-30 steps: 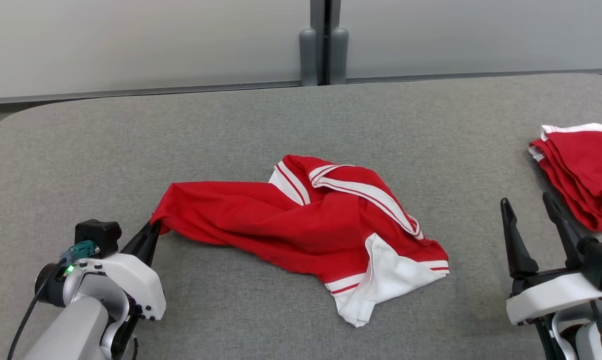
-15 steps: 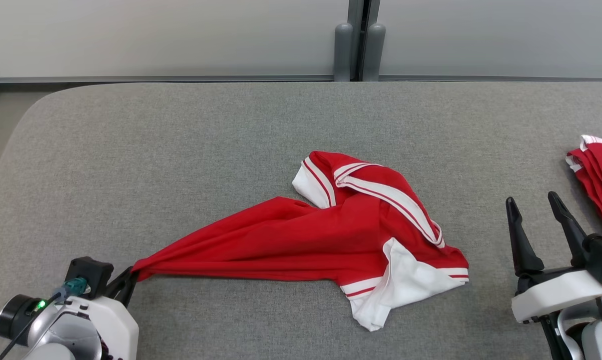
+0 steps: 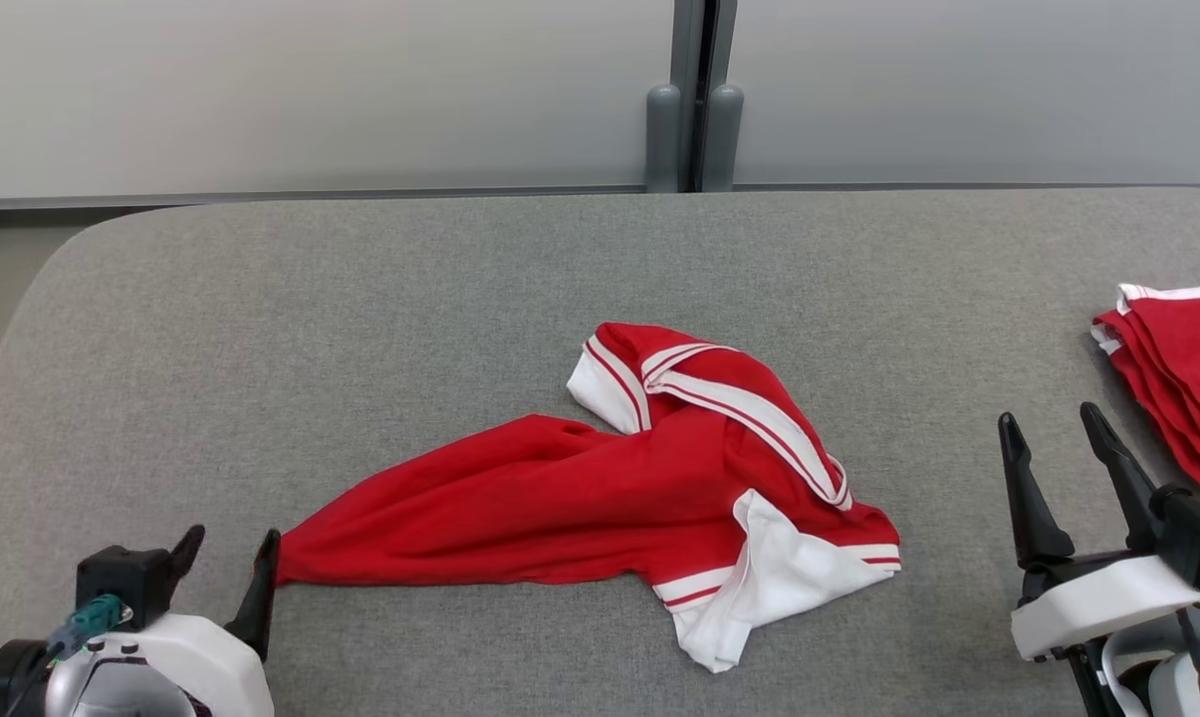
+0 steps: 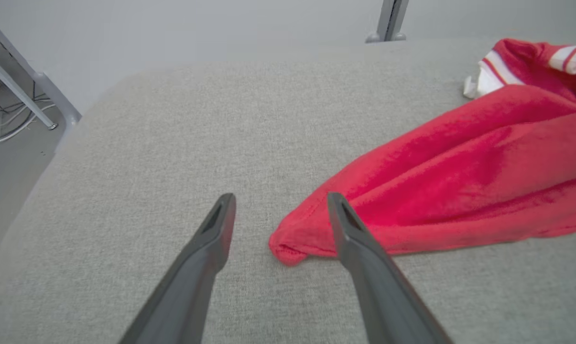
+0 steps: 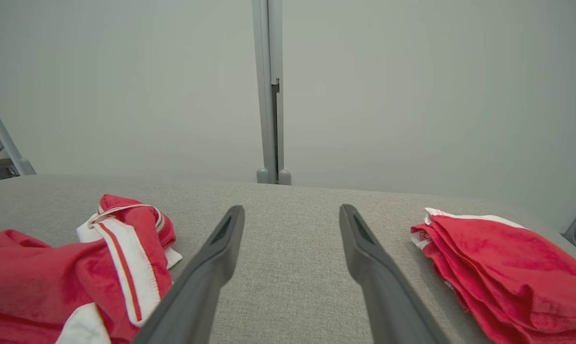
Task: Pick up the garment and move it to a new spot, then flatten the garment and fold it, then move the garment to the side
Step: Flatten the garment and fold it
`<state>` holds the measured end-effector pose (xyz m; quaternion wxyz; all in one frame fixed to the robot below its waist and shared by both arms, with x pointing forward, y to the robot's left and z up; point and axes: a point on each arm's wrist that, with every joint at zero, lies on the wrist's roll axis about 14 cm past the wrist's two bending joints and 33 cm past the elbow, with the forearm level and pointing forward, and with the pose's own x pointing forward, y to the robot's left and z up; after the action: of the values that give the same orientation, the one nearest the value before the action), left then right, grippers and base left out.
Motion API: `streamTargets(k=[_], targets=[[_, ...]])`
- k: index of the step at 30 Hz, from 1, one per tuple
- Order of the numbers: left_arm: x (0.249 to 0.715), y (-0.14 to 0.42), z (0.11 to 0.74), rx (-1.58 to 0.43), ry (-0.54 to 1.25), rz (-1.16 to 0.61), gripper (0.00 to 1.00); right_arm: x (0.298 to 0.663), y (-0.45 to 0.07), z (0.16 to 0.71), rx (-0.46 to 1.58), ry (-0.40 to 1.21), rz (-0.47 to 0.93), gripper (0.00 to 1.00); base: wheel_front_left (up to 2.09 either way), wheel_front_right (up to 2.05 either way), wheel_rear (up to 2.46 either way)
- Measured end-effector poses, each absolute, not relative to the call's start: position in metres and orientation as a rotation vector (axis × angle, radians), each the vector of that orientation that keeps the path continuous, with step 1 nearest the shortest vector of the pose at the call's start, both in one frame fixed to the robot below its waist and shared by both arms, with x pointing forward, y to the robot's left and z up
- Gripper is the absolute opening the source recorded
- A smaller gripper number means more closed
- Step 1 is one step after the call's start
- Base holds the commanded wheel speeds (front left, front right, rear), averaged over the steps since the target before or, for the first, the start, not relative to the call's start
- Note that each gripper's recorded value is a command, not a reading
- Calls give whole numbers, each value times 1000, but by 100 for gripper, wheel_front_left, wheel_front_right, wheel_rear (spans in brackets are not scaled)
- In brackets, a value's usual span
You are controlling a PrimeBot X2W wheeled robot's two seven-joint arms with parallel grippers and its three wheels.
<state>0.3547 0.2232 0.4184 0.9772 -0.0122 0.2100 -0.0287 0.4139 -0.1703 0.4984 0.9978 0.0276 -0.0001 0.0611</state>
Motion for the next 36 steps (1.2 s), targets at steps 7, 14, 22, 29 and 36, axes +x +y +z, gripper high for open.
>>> streamTargets(k=[7,14,22,29,36], targets=[[365,214,461,-108,222,12,100,410,-156,497,91,1,153,100,0,0,0],[360,197,466,-161,185,-8,100,407,-110,491,135,36,281,100,0,0,0],[348,201,466,-172,185,12,100,389,-50,473,158,200,495,100,0,0,0],[340,201,463,-191,190,23,100,368,-25,446,143,392,591,100,0,0,0],[340,201,461,-202,194,25,100,368,-21,422,132,513,573,100,0,0,0]])
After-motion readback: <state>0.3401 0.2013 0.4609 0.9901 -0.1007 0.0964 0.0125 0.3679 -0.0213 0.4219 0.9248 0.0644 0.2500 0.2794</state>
